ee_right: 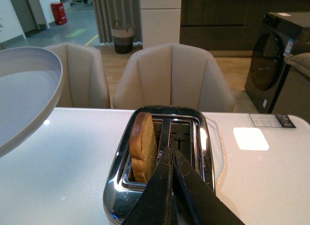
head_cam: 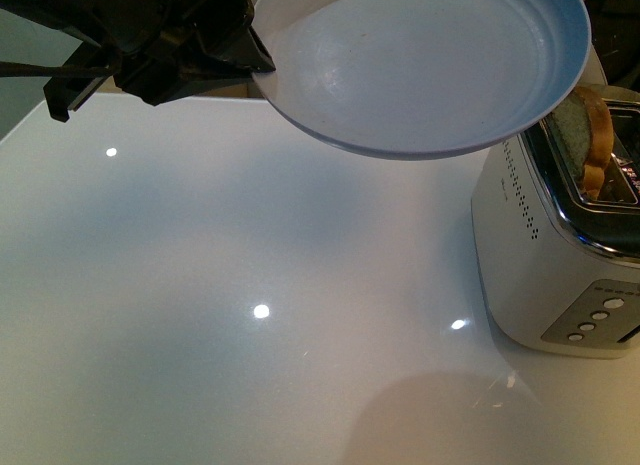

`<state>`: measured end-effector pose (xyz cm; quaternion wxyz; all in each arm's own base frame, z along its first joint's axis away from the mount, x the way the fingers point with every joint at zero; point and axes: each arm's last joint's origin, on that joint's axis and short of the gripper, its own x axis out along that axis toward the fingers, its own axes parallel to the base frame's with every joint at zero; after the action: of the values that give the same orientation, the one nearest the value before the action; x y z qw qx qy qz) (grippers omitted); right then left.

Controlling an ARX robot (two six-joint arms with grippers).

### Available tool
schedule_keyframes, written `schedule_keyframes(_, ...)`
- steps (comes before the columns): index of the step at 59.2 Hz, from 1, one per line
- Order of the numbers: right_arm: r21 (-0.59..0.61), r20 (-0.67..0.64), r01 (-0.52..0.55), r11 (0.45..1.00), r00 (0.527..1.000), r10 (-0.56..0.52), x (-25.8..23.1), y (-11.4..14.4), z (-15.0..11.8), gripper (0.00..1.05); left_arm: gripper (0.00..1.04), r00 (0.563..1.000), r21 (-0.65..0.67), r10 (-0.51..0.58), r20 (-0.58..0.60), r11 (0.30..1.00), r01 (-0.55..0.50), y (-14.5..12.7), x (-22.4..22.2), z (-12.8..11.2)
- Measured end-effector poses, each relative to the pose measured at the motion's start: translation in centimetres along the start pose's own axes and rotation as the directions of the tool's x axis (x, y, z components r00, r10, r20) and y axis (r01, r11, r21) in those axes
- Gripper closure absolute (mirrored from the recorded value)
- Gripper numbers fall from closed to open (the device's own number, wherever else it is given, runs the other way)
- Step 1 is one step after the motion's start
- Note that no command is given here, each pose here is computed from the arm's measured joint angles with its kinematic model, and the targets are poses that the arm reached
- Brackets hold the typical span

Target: Left arm holds plate, right arm toasts bread

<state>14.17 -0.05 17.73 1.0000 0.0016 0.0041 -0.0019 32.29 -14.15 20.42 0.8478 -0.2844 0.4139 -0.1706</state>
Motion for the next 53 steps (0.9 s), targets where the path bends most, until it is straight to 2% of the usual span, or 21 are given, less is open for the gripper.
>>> schedule_keyframes(12,0.000,0.013,0.000,1.000,1.000,0.000,-0.9,0.0,-0.8,1.03,1.02,1.000,0.000,0.001,0.000,1.000,-0.001,0.0,0.0,0.0)
schedule_keyframes(53,0.000,0.027,-0.002,1.000,1.000,0.002,-2.9,0.0,-0.5,1.03,1.02,1.000,0.000,0.000,0.000,1.000,0.000,0.0,0.0,0.0)
